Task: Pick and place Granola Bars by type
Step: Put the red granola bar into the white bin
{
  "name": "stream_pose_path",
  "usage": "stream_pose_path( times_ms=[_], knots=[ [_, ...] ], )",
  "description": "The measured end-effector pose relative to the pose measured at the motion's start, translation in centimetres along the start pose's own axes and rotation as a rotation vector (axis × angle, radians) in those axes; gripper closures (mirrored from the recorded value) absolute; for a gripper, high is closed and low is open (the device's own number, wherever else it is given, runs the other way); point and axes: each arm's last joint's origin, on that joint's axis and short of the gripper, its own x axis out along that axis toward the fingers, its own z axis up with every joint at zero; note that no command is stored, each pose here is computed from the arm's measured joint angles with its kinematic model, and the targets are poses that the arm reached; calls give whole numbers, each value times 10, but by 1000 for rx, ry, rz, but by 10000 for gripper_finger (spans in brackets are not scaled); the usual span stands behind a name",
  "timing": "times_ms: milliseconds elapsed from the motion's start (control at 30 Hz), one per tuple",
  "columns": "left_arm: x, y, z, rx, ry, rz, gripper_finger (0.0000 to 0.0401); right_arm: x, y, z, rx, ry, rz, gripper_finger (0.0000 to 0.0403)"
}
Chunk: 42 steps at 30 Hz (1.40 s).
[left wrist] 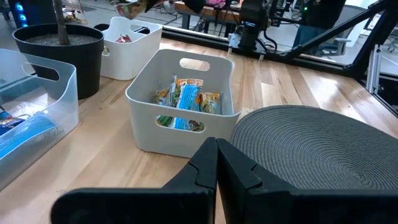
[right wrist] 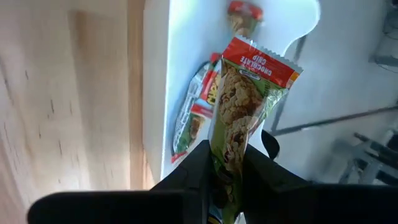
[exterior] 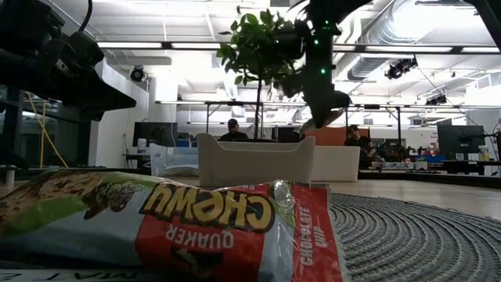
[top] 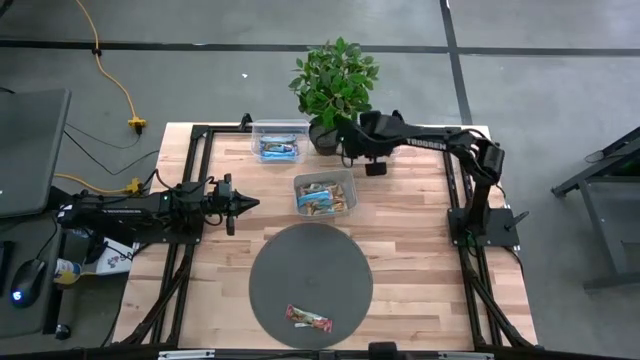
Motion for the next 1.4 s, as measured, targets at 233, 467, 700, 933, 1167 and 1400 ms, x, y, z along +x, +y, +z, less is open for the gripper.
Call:
stream_pose_path(
  times_ms=[233,467,700,933,1167,1400],
  knots=[
    [0,0,0,0,0,-1,400,11,-15,-6,-125,-56,66,353],
    [0,0,0,0,0,0,400,15,-21,-1,-188,-210,143,353],
    [0,0,0,0,0,0,400,23,-25,-2,-199,-219,161,353],
    [0,0,0,0,0,-1,400,34,-24,-6,-134,-142,196,353],
    [0,0,0,0,0,0,400,35,-24,-7,-56,-109,195,353],
    [0,0,0,0,0,-1,400,30,-16,-4,9,-96,209,366]
  ],
)
